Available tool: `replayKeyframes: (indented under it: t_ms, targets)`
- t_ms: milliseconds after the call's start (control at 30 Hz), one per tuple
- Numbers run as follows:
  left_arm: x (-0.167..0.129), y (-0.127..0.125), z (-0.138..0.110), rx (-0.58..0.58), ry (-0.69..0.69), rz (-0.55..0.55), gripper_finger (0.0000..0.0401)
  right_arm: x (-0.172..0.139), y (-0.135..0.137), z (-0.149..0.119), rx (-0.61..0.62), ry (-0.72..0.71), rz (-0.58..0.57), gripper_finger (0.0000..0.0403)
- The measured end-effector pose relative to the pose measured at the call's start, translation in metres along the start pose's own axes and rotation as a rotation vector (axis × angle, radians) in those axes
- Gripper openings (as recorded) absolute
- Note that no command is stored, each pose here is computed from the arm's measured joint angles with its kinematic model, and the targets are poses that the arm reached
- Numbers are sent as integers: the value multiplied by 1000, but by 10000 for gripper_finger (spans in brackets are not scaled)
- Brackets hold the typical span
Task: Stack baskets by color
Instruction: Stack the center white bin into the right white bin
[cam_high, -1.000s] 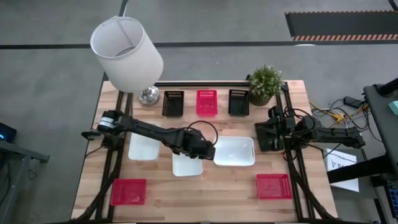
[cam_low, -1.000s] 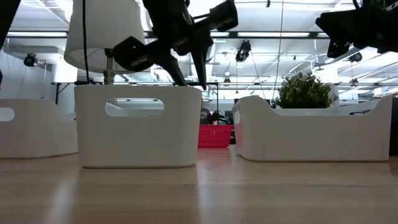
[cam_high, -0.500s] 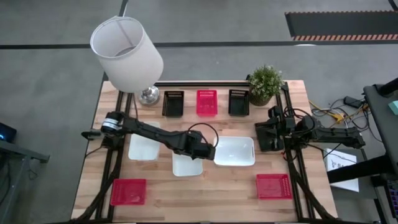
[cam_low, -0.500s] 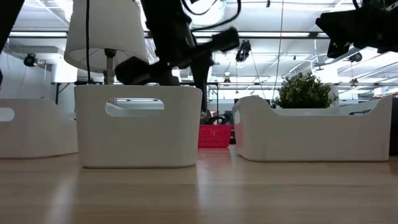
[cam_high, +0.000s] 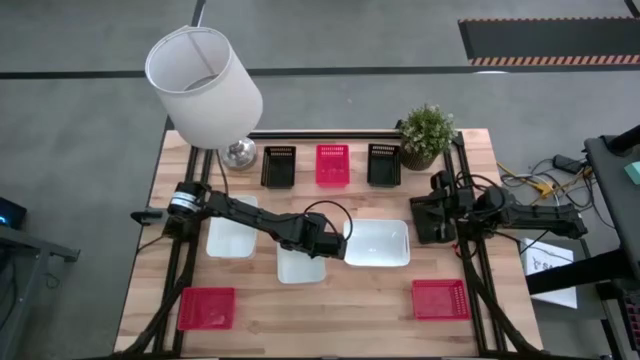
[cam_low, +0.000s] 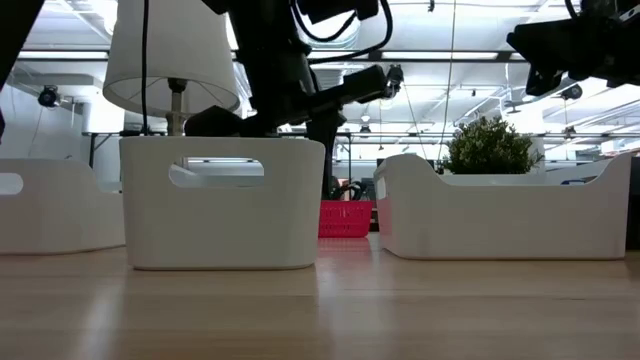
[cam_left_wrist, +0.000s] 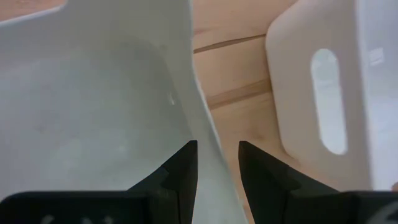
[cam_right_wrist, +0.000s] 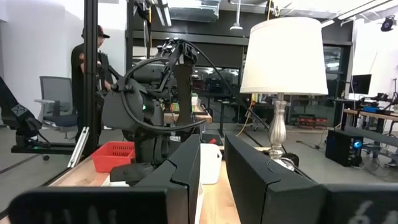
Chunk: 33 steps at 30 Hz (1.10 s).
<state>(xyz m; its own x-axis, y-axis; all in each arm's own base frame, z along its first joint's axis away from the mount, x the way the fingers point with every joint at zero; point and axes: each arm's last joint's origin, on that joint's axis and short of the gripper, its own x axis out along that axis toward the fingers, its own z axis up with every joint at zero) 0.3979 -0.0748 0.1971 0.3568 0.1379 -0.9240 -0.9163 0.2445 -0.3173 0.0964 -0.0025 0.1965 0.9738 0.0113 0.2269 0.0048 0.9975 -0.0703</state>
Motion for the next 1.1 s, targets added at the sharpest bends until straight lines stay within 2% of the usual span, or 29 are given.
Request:
replayKeyframes:
  t_ms: [333, 433, 567, 633, 967, 1100]
  targets:
    - [12, 10, -2, 3, -2, 25, 94, 0, 0, 0, 0, 4, 0, 68]
    - [13, 11, -3, 4, -1, 29, 69, 0, 0, 0, 0, 4, 0, 68]
    - [14, 12, -3, 11, -1, 35, 17, 0, 0, 0, 0, 4, 0, 68]
    - [14, 13, -3, 32, -3, 39, 6, 0, 0, 0, 0, 4, 0, 68]
    - [9, 12, -3, 92, -3, 46, 0, 0, 0, 0, 0, 4, 0, 68]
    - [-2, 11, -2, 137, 2, 91, 0, 0, 0, 0, 0, 4, 0, 68]
